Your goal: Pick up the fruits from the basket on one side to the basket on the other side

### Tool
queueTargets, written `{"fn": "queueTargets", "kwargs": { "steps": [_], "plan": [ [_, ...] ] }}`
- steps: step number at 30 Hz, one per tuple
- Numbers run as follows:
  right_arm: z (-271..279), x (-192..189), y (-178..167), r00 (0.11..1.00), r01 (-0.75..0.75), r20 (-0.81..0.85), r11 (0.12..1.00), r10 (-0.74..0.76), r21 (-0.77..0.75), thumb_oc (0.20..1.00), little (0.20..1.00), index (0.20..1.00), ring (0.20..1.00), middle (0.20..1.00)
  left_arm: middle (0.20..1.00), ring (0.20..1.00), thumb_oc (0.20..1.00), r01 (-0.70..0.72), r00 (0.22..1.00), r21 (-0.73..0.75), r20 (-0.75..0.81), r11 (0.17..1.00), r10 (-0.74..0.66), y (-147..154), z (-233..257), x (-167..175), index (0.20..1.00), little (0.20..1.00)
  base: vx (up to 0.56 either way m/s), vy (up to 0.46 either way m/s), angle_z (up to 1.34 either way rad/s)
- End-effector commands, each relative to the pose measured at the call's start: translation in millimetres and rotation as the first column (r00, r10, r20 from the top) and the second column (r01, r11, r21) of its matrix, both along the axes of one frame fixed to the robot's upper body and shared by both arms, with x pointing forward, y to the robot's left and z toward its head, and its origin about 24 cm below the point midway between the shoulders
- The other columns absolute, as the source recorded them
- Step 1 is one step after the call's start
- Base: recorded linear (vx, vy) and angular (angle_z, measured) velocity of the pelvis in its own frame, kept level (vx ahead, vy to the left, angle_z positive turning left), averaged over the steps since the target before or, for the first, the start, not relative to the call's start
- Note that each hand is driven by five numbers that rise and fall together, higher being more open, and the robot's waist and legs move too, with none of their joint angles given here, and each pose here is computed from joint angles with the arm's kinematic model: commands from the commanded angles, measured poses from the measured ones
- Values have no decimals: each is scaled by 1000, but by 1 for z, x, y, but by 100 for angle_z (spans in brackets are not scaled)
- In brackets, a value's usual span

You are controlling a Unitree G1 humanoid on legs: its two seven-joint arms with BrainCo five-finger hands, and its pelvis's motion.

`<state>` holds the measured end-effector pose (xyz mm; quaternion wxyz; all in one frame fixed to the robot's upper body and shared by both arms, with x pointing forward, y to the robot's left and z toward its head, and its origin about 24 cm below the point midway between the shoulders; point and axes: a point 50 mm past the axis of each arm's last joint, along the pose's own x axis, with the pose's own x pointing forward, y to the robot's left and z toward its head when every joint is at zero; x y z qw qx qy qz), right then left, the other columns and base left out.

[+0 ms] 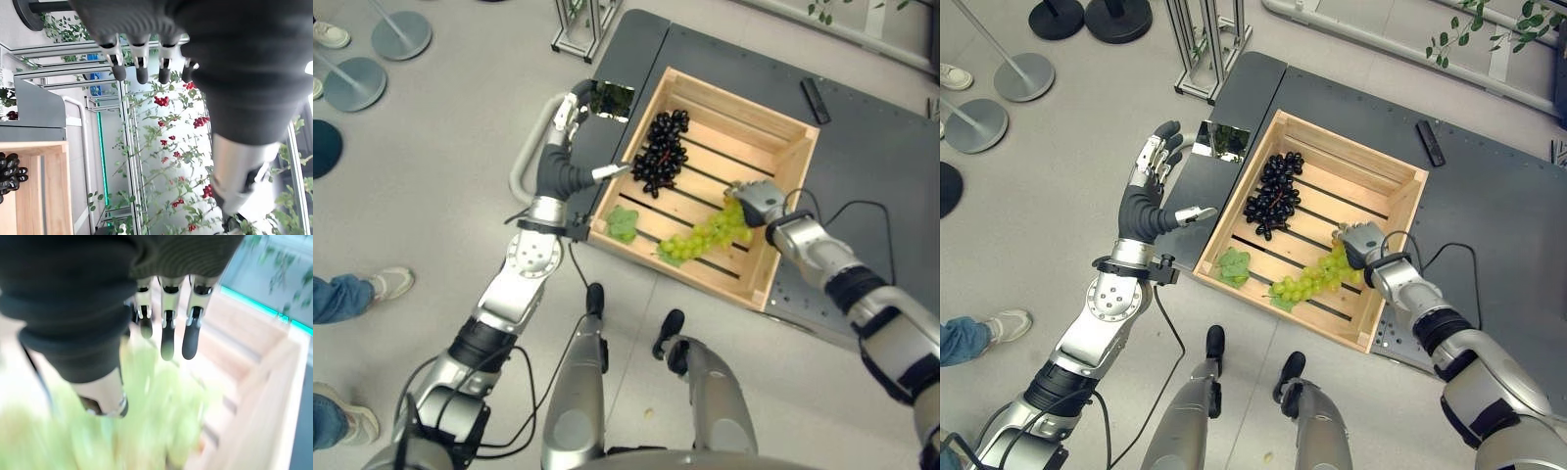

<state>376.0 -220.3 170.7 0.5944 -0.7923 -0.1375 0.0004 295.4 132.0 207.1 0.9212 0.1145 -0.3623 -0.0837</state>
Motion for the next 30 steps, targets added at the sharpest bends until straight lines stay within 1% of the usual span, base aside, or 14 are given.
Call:
{"fn": "queueTargets", "kwargs": {
  "steps": [1,2,3,9,14,15,16,18,19,24,27,30],
  "plan": [
    [39,0,2,991,-57,124,997,52,44,200,200,200,200,200,1000,1000,1000,108,992,13,67,994,-109,-12,4,-18,1000,1000,0,0,0],
    [39,-1,2,991,-57,123,997,51,45,200,200,200,200,200,1000,1000,1000,109,992,13,66,994,-110,-12,4,-18,1000,1000,72,26,-1],
    [47,-7,3,984,-96,160,993,84,69,200,200,200,200,200,1000,1000,1000,113,992,28,52,993,-115,-12,1,-18,1000,1000,78,17,-1],
    [49,-18,9,973,-170,177,979,148,114,200,200,200,200,200,1000,1000,1000,124,992,40,5,992,-124,-10,-11,-19,1000,1000,84,-1,-8],
    [40,-20,9,978,-176,144,971,154,162,200,200,200,200,200,1000,1000,1000,125,992,37,0,991,-125,-9,-13,-22,1000,1000,70,-7,-13],
    [37,-18,8,981,-163,134,969,139,188,470,470,470,470,470,1000,1000,1000,126,992,36,5,991,-126,-10,-13,-22,1000,1000,18,-7,-9],
    [34,-16,7,984,-152,121,971,130,186,1000,1000,1000,1000,1000,1000,1000,1000,125,992,35,8,992,-125,-10,-12,-22,1000,1000,-1,-4,-3],
    [34,-16,8,984,-152,121,971,131,186,1000,1000,1000,1000,1000,1000,1000,1000,124,992,35,8,992,-125,-10,-12,-22,1000,1000,-17,-6,-2],
    [25,-13,5,990,-126,90,976,111,180,1000,1000,1000,1000,1000,1000,1000,1000,124,992,26,20,992,-125,-12,-10,-23,1000,1000,-73,-25,-5],
    [-15,-6,-1,1000,-27,-10,997,28,71,1000,1000,1000,1000,1000,1000,1000,1000,95,994,-6,62,995,-94,-8,2,-19,1000,1000,-132,-76,4],
    [-30,-7,5,999,-24,-32,996,27,81,1000,1000,1000,1000,1000,1000,1000,1000,82,992,-46,102,996,-77,-5,13,-16,1000,1000,-90,-96,12],
    [-41,-7,4,999,6,-53,995,-1,104,1000,1000,1000,1000,1000,1000,1000,1000,114,986,-87,129,990,-102,-12,20,-15,1000,1000,-91,-55,19]
  ]
}}
